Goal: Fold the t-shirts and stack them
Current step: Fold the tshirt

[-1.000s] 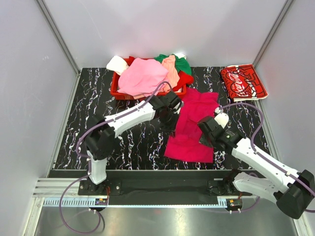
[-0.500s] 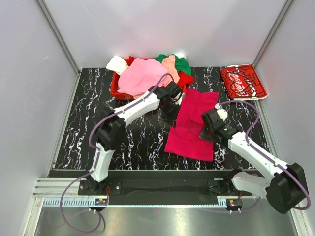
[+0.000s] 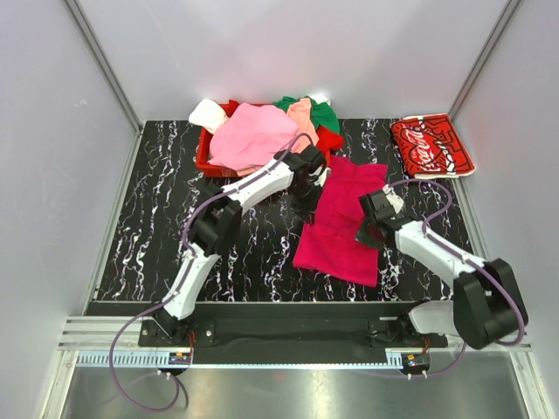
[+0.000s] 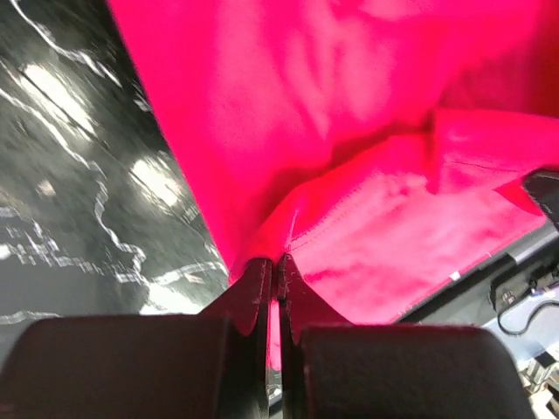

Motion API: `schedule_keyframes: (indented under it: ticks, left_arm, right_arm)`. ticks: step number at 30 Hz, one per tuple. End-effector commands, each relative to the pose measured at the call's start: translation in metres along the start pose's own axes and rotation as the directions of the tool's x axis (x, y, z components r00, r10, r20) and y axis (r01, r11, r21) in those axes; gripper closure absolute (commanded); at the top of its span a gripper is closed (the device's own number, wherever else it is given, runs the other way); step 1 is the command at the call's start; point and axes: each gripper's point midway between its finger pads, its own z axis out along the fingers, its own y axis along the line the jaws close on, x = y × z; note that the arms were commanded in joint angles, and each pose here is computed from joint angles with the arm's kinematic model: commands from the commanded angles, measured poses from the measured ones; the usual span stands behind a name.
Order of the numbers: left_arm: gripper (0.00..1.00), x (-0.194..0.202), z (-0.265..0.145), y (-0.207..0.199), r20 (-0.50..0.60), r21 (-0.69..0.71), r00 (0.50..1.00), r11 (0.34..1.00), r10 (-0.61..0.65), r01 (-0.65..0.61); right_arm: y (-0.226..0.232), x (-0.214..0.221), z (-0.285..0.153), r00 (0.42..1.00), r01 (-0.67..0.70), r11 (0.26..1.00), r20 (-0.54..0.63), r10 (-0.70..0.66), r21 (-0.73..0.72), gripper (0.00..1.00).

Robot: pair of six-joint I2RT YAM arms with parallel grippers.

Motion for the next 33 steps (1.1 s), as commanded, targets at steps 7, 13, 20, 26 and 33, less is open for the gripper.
schedule_keyframes:
  ticks: [7, 13, 20, 26, 33]
  left_arm:
    - [0.62, -0.058, -0.027, 0.002, 0.127, 0.070, 0.992, 0.997, 0.006, -0.015]
    - [0.34, -0.086, -0.096, -0.023, 0.293, 0.122, 0.956, 0.990, 0.034, -0.073]
    - [0.35, -0.044, -0.118, -0.015, 0.292, 0.077, 0.956, 0.996, 0.022, -0.046]
    - [0.40, 0.015, -0.121, -0.001, 0.279, 0.062, 0.960, 0.998, -0.020, 0.003]
    - [0.41, 0.071, -0.151, 0.011, 0.326, 0.022, 0.945, 0.999, -0.034, 0.029]
  right_arm:
    - [0.008, -0.035, 0.025, 1.000, -0.016, 1.000, -0.003, 0.016, 0.019, 0.32]
    - [0.027, -0.074, -0.016, 0.998, 0.013, 1.000, 0.069, -0.011, -0.024, 0.10]
    - [0.043, -0.045, -0.063, 0.998, 0.028, 0.978, 0.053, -0.017, -0.209, 0.11]
    - [0.048, 0.015, -0.049, 0.993, 0.105, 0.972, -0.026, -0.113, -0.208, 0.51]
    - [0.055, 0.043, -0.006, 0.971, 0.200, 0.973, -0.108, -0.212, -0.111, 0.66]
